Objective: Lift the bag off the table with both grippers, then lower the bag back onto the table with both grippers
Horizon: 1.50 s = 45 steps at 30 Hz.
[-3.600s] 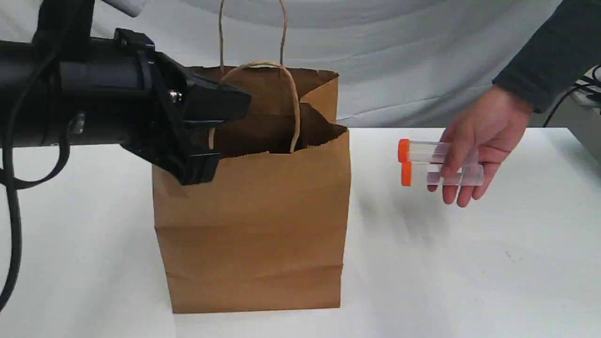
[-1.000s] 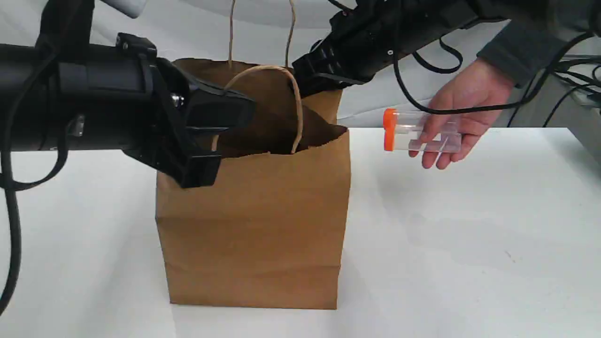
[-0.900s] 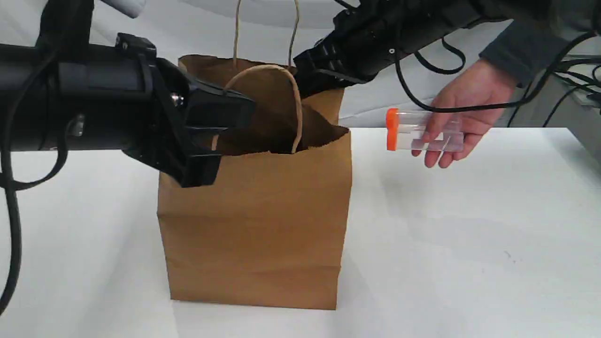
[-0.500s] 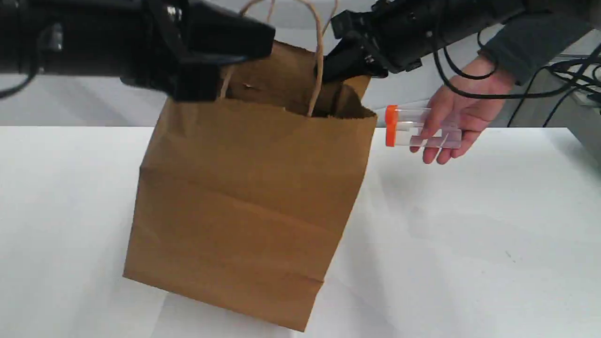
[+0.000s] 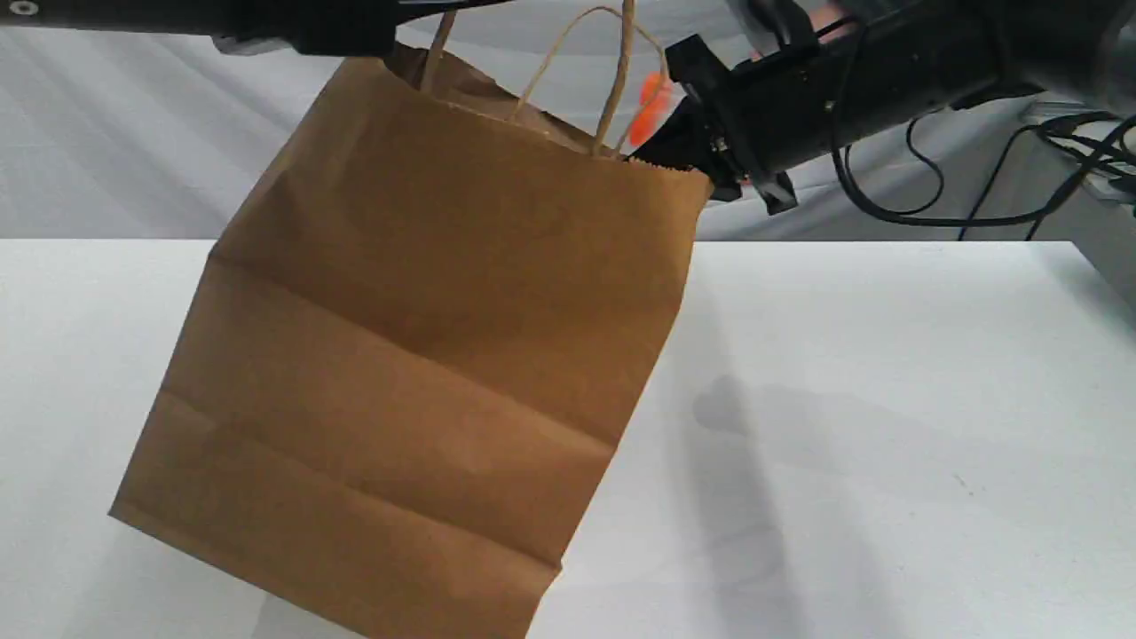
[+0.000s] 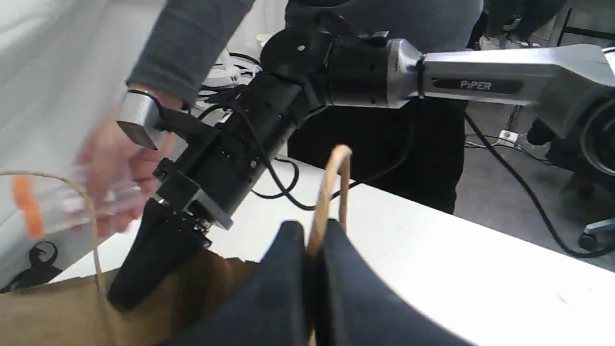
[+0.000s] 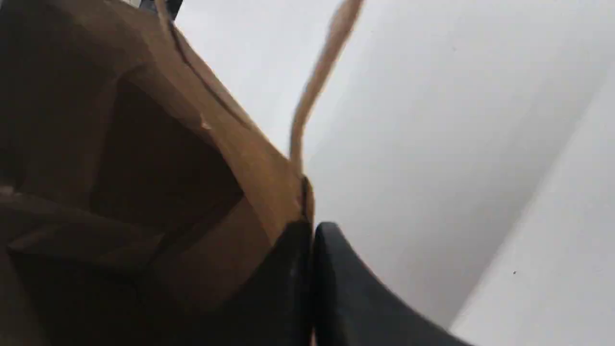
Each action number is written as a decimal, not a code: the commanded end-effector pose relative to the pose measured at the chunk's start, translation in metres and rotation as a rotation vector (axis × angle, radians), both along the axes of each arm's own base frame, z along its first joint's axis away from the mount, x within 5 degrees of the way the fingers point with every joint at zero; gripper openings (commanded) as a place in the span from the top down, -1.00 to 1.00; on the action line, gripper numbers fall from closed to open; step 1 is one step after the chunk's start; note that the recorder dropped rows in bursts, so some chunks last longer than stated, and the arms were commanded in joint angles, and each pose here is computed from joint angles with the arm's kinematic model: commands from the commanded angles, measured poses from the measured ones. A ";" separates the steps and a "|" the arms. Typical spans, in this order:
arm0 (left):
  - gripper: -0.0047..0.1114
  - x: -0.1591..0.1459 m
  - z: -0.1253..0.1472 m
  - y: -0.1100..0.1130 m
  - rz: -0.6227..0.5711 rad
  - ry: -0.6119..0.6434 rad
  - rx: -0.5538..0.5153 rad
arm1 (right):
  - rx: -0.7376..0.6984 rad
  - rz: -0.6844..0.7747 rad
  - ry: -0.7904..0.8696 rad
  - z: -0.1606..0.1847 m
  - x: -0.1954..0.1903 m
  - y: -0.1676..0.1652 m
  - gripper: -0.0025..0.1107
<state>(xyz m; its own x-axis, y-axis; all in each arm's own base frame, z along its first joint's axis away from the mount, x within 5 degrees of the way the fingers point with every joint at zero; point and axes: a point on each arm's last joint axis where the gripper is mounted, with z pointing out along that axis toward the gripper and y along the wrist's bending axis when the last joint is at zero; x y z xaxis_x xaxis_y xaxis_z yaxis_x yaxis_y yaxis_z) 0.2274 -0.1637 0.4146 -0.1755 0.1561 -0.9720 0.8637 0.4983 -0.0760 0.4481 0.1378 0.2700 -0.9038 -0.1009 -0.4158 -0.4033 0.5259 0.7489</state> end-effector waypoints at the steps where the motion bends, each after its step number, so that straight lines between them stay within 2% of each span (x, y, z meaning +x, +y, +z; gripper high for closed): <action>1: 0.92 -0.002 0.003 -0.002 -0.011 0.017 -0.024 | 0.016 -0.004 0.009 -0.002 0.002 0.002 0.96; 25: 0.92 -0.002 0.004 -0.002 -0.007 0.016 -0.028 | -0.006 0.001 0.004 -0.005 0.002 0.000 0.96; 29: 0.92 -0.003 0.002 0.000 -0.011 -0.032 0.037 | -0.002 0.000 0.000 -0.003 0.002 0.000 0.96; 32: 0.92 -0.004 0.000 0.001 -0.012 -0.039 0.064 | 0.003 0.000 -0.018 0.006 -0.001 0.000 0.96; 39: 0.92 -0.001 -0.019 0.002 0.035 0.004 0.031 | -0.027 0.014 -0.119 0.040 -0.015 -0.004 0.96; 45: 0.92 -0.002 -0.037 0.001 0.034 0.014 -0.053 | -0.082 0.020 -0.188 0.063 -0.027 -0.008 0.96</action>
<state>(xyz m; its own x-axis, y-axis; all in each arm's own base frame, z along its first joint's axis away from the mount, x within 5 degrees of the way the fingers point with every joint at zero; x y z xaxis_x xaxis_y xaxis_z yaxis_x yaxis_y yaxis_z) 0.2277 -0.1619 0.3768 -0.2046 0.1440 -0.9682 0.8465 0.5227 -0.1011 0.4260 0.1314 0.3204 -0.8298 -0.1558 -0.5359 -0.5187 0.5697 0.6375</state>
